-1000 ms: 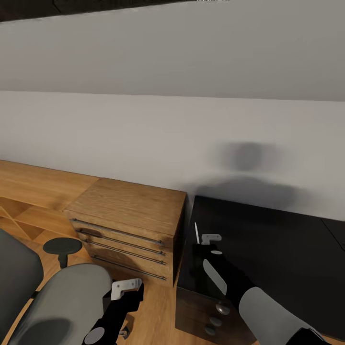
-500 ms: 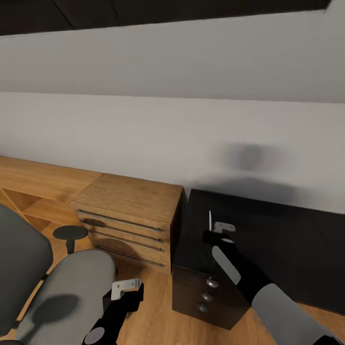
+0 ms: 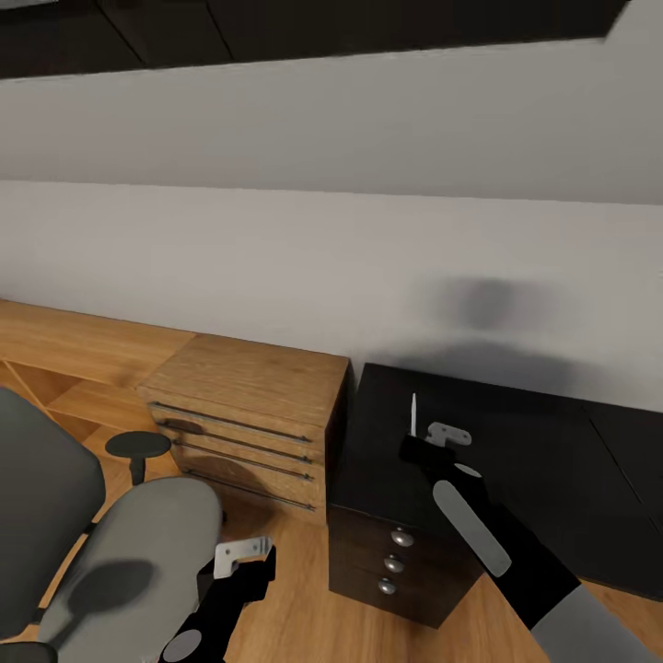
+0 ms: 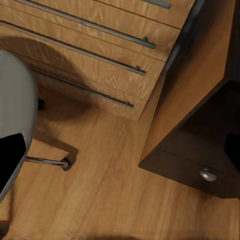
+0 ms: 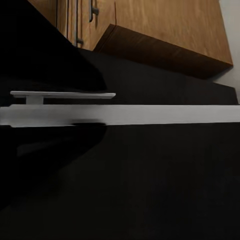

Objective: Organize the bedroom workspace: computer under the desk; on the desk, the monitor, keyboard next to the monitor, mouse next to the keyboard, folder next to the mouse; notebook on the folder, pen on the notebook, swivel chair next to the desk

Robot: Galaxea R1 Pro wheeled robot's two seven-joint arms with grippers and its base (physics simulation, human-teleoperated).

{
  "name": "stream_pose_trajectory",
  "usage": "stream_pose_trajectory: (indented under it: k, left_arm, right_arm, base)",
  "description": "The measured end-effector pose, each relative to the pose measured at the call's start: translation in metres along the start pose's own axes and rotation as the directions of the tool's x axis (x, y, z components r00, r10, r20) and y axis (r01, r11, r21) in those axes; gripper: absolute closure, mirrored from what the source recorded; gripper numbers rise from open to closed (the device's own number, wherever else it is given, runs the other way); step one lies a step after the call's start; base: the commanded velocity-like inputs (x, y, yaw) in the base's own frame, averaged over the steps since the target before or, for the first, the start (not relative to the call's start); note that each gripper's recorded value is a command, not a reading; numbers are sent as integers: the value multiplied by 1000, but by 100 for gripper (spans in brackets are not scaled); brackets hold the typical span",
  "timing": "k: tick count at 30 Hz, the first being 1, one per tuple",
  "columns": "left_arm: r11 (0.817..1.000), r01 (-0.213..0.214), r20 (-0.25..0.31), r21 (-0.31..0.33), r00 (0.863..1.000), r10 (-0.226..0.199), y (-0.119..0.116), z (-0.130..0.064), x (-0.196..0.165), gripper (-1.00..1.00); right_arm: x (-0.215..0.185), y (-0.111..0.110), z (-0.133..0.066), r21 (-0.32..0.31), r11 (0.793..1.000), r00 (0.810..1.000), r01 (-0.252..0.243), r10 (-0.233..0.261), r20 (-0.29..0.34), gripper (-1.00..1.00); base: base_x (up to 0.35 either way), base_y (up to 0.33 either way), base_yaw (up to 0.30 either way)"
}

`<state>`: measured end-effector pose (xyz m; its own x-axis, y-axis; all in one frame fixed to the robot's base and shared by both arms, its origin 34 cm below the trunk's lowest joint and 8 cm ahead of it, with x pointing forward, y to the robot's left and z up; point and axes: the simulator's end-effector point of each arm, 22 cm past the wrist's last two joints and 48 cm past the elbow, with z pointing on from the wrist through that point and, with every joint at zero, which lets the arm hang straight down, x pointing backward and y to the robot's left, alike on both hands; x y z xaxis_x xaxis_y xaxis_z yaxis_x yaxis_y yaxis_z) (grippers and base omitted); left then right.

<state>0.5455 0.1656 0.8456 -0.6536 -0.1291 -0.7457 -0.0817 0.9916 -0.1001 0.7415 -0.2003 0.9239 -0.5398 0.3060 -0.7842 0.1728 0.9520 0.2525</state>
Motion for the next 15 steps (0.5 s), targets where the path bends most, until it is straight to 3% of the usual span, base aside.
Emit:
stream_pose_trajectory:
  k: [4, 10, 15]
  left_arm:
    - [1000, -20, -84, -17, 996, 18, 6, 5, 37, -100]
    - [999, -25, -124, -32, 992, 21, 13, 2, 52, -100]
    - [996, -40, -232, -82, 973, 20, 38, 3, 101, -100]
  right_arm:
    - [-4, -2, -4, 11, 1000, 1000, -2, 2, 5, 100]
    - [-10, -8, -10, 46, 999, 1000, -5, 5, 10, 100]
    - [-16, -7, -15, 52, 999, 1000, -9, 8, 18, 100]
  base:
    - [0, 0, -160]
    - [0, 0, -45]
    - [0, 0, -9]
